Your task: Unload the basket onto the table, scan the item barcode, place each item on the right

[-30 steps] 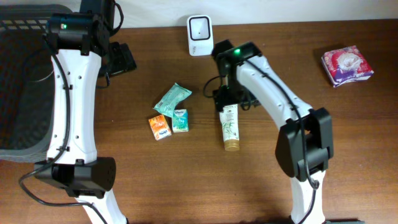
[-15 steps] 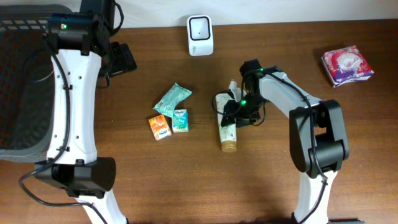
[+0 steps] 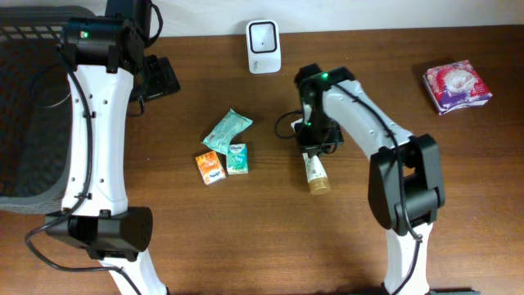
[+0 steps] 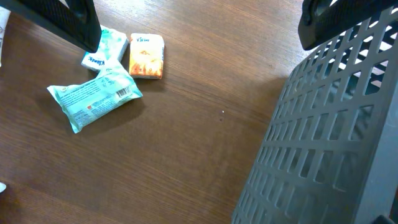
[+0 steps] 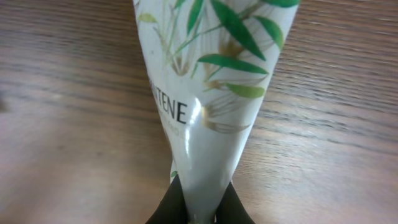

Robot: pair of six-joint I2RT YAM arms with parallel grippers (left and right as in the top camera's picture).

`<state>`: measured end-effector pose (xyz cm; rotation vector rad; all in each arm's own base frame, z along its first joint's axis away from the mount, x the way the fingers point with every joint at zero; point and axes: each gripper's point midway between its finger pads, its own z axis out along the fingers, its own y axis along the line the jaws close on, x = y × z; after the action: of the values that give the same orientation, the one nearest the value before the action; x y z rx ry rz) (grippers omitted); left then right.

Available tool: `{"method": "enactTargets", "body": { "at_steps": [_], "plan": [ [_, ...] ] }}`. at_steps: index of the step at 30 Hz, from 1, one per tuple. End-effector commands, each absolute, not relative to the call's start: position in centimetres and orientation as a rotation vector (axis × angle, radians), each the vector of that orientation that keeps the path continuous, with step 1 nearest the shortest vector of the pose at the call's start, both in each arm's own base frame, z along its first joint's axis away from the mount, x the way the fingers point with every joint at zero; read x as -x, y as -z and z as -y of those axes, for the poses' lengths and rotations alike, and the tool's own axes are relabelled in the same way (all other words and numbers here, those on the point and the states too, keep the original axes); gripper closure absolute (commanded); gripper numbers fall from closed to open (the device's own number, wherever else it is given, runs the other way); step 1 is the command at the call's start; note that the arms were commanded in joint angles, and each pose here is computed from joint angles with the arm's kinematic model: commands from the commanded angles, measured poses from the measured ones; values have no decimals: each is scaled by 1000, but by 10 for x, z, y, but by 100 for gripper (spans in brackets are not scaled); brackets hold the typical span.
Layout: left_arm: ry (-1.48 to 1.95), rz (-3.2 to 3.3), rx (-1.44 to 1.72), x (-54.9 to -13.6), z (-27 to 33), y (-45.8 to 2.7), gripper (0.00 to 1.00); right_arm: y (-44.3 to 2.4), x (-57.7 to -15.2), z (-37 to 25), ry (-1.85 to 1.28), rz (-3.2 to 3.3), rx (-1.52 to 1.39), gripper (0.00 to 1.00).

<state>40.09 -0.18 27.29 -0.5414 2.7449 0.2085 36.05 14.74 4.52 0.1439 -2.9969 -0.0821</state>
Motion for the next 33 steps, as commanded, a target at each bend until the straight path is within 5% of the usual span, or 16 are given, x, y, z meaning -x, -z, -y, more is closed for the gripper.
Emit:
{"method": "enactTargets", "body": {
  "at_steps": [1,3,7,8,17,21,33],
  "plan": [
    [-205,-2706,540,-397,1,-286,1,-53,-371,-137,-257,3100,-36,96],
    [-204,-2706,540,-397,1,-286,1,-51,-370,-149,-260,3119,-72,95],
    [-204,-2707,537,-397,2,-286,1,-52,-374,-145,-288,3130,-80,48],
    [-204,-2707,537,-397,2,-286,1,-53,-378,-136,-335,3137,-64,45],
    [-204,-2707,537,-397,2,-286,1,-50,-369,-160,-195,3104,-266,44],
    [-204,-2707,537,-397,2,-286,1,-50,-368,-178,-239,3136,-357,54],
    [-204,-2707,537,-397,2,-286,1,-10,-365,-145,-529,3140,-381,43]
  ]
}}
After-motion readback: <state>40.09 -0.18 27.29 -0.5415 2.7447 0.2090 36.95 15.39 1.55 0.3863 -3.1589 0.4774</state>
